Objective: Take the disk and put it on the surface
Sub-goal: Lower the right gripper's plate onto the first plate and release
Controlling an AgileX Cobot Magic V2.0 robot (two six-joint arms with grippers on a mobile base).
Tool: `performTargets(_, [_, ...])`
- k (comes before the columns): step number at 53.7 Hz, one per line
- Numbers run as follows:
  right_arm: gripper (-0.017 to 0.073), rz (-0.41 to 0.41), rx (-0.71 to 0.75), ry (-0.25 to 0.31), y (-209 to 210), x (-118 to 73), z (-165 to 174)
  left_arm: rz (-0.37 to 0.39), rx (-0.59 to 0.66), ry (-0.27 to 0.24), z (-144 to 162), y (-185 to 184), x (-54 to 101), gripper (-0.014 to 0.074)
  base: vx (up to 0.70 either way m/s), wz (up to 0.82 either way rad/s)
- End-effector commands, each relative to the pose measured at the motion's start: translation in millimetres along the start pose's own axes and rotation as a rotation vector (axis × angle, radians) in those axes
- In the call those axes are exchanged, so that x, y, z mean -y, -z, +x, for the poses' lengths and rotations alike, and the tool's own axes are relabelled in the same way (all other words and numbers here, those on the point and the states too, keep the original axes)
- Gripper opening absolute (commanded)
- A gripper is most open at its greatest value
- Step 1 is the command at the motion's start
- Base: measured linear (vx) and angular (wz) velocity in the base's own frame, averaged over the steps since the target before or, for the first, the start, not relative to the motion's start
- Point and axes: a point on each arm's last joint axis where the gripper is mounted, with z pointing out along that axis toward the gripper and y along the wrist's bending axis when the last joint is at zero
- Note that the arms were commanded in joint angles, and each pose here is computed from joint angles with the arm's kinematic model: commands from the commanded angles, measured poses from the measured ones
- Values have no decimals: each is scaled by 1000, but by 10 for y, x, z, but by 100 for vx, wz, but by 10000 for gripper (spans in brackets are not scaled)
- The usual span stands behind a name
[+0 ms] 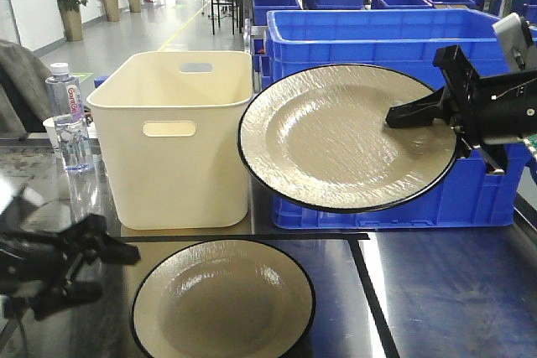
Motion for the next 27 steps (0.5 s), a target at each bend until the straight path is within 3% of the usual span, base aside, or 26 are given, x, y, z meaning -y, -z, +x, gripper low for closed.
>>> performTargets(1, [-8,-94,111,52,161,-395,-27,81,124,-85,-62,395,343,566,0,0])
performTargets(10, [-8,-51,113,142,-239,-544,134,83,275,-192,-39,736,577,540,0,0])
performTargets(16, [-8,-75,91,135,-585,-607,265,86,333,-249,6,902,692,536,0,0])
performTargets(27, [-8,-44,-38,85,-1145,-357,454,82,335,-300,77,1007,763,536,0,0])
